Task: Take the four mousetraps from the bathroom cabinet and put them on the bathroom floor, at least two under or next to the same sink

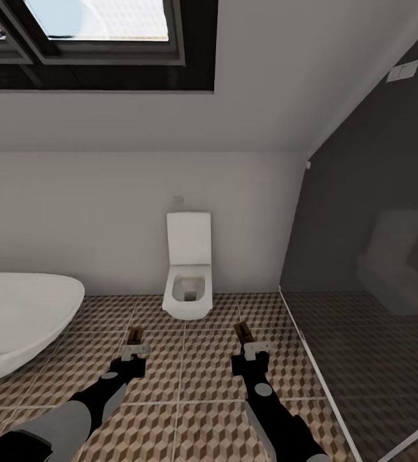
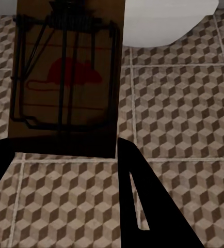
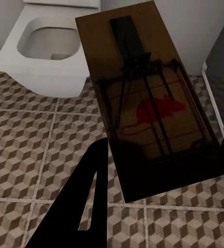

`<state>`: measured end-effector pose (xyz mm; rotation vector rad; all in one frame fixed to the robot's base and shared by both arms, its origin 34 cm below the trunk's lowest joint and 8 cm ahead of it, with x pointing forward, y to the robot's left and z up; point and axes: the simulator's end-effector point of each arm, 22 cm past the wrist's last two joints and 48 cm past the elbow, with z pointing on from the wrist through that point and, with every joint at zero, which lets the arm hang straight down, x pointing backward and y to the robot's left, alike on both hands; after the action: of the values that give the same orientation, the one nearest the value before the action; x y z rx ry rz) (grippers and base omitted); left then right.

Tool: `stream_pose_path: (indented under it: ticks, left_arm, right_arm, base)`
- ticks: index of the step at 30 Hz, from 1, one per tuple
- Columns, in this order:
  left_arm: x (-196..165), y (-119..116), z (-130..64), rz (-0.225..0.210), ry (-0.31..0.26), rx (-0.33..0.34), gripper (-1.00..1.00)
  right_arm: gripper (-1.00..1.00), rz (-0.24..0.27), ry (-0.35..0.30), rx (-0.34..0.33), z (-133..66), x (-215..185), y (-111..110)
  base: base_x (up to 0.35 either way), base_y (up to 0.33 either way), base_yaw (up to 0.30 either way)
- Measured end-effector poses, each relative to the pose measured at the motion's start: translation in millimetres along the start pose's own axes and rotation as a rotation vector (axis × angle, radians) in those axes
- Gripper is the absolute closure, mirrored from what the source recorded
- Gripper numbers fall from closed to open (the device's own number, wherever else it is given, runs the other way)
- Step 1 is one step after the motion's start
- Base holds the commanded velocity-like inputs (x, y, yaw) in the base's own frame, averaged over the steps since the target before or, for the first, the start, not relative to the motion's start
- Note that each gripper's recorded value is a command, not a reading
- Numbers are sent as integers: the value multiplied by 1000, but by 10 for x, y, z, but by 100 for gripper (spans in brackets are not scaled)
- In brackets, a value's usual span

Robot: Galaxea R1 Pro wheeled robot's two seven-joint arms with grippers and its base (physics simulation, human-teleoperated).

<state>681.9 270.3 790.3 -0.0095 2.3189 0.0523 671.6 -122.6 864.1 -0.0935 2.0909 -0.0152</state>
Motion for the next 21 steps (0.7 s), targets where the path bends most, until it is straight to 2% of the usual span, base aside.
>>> stream_pose_path:
  ticks: [14,21]
  left_arm:
    - [164,-11,165,2,21,1,100]
    - [254,-15,249,2,32,1,100]
  right_arm:
    - [100,8,16,2,136,121,6]
    - [100,6,37,-3,191,28,21]
  base:
    - [0,0,0]
    - [0,0,0]
